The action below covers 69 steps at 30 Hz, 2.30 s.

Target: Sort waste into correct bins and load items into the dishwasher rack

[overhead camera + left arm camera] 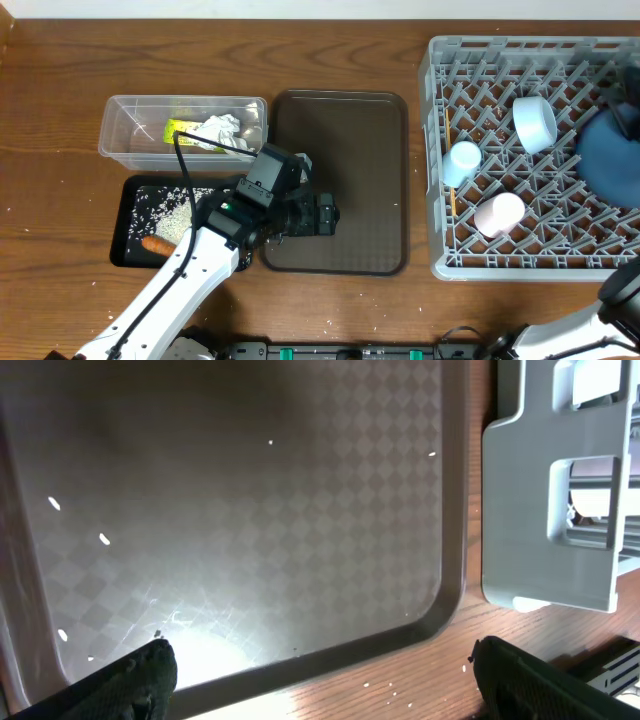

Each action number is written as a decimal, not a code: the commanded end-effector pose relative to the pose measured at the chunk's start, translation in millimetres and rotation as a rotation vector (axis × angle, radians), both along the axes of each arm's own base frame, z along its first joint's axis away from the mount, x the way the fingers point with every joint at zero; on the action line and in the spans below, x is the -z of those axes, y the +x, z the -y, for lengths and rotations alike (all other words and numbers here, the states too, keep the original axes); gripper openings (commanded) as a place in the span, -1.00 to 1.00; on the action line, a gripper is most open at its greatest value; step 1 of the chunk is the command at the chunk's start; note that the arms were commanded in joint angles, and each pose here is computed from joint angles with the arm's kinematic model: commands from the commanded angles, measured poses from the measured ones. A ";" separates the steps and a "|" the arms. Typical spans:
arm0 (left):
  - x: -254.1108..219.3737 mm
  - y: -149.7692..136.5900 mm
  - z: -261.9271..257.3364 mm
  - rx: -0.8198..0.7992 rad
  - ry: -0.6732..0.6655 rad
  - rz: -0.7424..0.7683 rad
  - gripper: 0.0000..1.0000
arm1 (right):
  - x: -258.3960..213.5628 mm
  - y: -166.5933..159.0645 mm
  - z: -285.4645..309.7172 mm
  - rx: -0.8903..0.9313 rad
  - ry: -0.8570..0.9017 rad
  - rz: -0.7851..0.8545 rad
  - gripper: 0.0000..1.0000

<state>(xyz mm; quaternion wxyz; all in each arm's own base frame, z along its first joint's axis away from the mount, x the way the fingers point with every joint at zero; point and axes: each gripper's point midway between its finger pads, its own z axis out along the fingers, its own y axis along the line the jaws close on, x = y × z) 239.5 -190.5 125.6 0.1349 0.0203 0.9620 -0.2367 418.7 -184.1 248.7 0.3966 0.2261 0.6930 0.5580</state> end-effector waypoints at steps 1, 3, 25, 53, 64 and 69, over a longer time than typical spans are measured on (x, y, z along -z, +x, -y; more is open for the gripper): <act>1.3 0.1 -1.8 -0.016 0.005 -0.006 0.93 | 9.6 -5.2 20.4 0.061 -0.110 0.045 0.98; 1.3 0.1 -1.8 -0.016 0.005 -0.006 0.93 | 9.6 -7.7 23.2 0.065 -0.104 0.043 0.98; 1.3 0.1 -1.8 -0.016 0.005 -0.006 0.93 | -19.6 22.6 -43.9 -0.116 -0.075 0.104 0.98; 1.3 0.1 -1.8 -0.016 0.005 -0.006 0.93 | -31.3 -21.6 -110.9 0.354 -1.392 -0.288 0.99; 1.3 0.1 -1.8 -0.016 0.005 -0.006 0.93 | 18.6 -14.8 -108.5 0.239 -1.389 -0.412 0.99; 1.3 0.1 -1.8 -0.016 0.005 -0.006 0.93 | 60.4 -7.7 -88.5 0.158 -1.266 -0.486 0.99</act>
